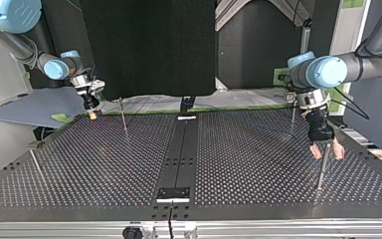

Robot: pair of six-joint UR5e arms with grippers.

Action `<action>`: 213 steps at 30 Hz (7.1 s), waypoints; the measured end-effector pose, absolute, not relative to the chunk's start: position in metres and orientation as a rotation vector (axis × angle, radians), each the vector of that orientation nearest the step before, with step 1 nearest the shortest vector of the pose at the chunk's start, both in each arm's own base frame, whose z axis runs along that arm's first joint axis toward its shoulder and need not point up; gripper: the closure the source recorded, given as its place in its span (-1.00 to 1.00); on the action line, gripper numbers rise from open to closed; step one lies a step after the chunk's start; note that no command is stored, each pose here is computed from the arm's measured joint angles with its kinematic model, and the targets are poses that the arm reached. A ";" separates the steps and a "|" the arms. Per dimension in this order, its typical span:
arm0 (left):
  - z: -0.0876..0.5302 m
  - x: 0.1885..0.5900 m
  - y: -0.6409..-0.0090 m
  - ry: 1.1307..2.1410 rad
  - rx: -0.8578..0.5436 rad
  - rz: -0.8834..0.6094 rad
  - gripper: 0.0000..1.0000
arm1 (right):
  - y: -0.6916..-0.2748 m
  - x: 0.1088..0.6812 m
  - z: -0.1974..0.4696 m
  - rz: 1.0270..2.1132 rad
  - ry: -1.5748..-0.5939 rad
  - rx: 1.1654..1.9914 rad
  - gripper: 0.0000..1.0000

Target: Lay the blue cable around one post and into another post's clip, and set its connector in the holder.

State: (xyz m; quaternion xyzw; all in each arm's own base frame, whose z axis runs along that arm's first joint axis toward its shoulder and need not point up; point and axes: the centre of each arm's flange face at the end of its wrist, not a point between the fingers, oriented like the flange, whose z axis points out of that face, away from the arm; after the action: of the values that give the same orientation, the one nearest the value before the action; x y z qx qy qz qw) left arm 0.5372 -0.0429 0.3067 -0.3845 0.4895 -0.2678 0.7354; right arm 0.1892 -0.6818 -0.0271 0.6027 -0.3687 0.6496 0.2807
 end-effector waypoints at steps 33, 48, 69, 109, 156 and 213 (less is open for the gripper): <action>0.304 0.567 -0.036 1.137 -0.843 -0.569 -1.00 | -0.691 0.180 -0.001 1.630 -0.958 1.596 1.00; 0.306 0.568 -0.036 1.138 -0.834 -0.565 -1.00 | -0.663 0.168 0.045 1.511 -1.058 1.531 1.00; 0.306 0.567 -0.040 1.147 -0.827 -0.562 -1.00 | -0.631 0.161 0.117 1.473 -1.263 1.470 1.00; 0.306 0.567 -0.041 1.153 -0.816 -0.554 -1.00 | -0.636 0.120 0.285 1.493 -0.972 1.424 1.00; 0.306 0.567 -0.044 1.156 -0.812 -0.557 -1.00 | -0.659 0.117 0.279 1.516 -1.144 1.424 1.00; 0.306 0.567 -0.044 1.163 -0.800 -0.541 -1.00 | -0.675 0.130 0.280 1.598 -1.039 1.495 1.00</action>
State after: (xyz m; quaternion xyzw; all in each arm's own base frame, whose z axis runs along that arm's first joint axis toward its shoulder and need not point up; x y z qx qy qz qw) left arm 0.5671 -0.0436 0.3062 -0.3631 0.5278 -0.2454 0.7276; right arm 0.1302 -0.6748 0.2799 0.5777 -0.4016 0.6174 0.3519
